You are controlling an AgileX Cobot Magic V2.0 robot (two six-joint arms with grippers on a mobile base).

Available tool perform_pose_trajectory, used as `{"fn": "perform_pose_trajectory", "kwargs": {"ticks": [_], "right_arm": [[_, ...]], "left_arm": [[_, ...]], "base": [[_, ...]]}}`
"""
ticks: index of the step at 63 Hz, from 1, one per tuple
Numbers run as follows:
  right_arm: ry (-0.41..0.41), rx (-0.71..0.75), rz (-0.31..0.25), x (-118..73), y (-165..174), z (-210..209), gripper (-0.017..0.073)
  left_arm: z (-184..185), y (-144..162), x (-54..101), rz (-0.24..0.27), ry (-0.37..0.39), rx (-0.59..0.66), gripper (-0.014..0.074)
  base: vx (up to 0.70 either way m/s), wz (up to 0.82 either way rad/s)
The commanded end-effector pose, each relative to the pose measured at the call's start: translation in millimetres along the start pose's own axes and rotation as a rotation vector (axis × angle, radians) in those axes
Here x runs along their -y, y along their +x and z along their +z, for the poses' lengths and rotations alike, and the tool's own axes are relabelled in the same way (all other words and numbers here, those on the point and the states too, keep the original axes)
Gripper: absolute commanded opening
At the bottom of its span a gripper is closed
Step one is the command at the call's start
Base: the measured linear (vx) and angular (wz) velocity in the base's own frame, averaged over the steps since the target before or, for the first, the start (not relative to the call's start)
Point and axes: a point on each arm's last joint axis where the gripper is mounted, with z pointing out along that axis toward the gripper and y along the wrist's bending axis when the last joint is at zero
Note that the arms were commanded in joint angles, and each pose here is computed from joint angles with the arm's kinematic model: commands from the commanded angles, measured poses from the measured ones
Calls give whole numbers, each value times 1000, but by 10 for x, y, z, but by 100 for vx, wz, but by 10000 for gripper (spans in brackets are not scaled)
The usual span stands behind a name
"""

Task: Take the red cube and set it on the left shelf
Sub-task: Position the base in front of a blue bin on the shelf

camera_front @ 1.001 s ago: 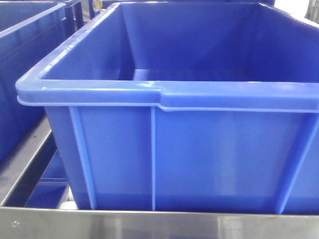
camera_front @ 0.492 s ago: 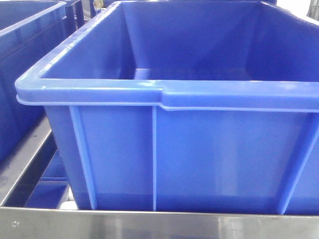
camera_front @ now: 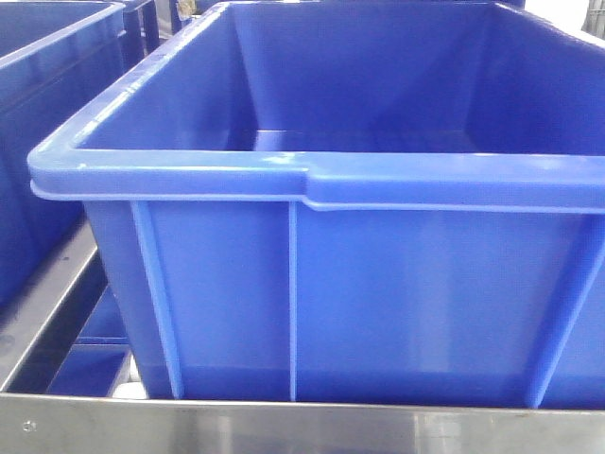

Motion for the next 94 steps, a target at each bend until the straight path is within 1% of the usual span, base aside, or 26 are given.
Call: {"fn": "perform_pose_trajectory", "kwargs": {"ticks": [1,6,12,17,22,28,30,35,40,44,48,55,66,74,77,86,90,94], "right_arm": [[-5,109,-19,-2,-165,-23,70],[-4,105,-19,-1,-167,-26,69],[-5,122,-13,1,-247,-53,69],[-1,128,-11,11,-414,-80,69],[6,98,-8,21,-631,-65,69],[10,8,-5,22,-894,78,69],[-2,-16,-15,8,-987,144,69],[-67,-50,-51,-81,-1170,322,69],[-144,-78,-101,-215,-1329,490,69],[-206,-127,-137,-362,-1405,669,69],[-244,-180,-171,-501,-1453,860,69],[-289,-280,-209,-757,-1493,1231,69],[-325,-426,-233,-1117,-1460,1806,69],[-350,-494,-243,-1357,-1405,2133,69],[-365,-529,-262,-1507,-1329,2295,69],[-395,-577,-293,-1763,-1180,2512,69],[-407,-610,-312,-1877,-1057,2604,69],[-410,-634,-322,-1929,-967,2666,69]], "left_arm": [[-3,-10,-9,-12,-5,81,102],[-3,-10,-9,-12,-5,81,102],[-3,-10,-9,-12,-5,81,102],[-3,-10,-9,-12,-5,81,102],[-3,-10,-9,-12,-5,81,102],[-3,-10,-9,-12,-5,81,102],[-3,-10,-9,-12,-5,81,102],[-3,-10,-9,-12,-5,81,102],[-3,-10,-9,-12,-5,81,102],[-3,-10,-9,-12,-5,81,102],[-3,-10,-9,-12,-5,81,102],[-3,-10,-9,-12,-5,81,102],[-3,-10,-9,-12,-5,81,102],[-3,-10,-9,-12,-5,81,102],[-3,-10,-9,-12,-5,81,102],[-3,-10,-9,-12,-5,81,102],[-3,-10,-9,-12,-5,81,102],[-3,-10,-9,-12,-5,81,102]], "base": [[0,0],[0,0],[0,0],[0,0],[0,0],[0,0],[0,0],[0,0],[0,0],[0,0],[0,0],[0,0],[0,0],[0,0],[0,0],[0,0],[0,0],[0,0]]}}
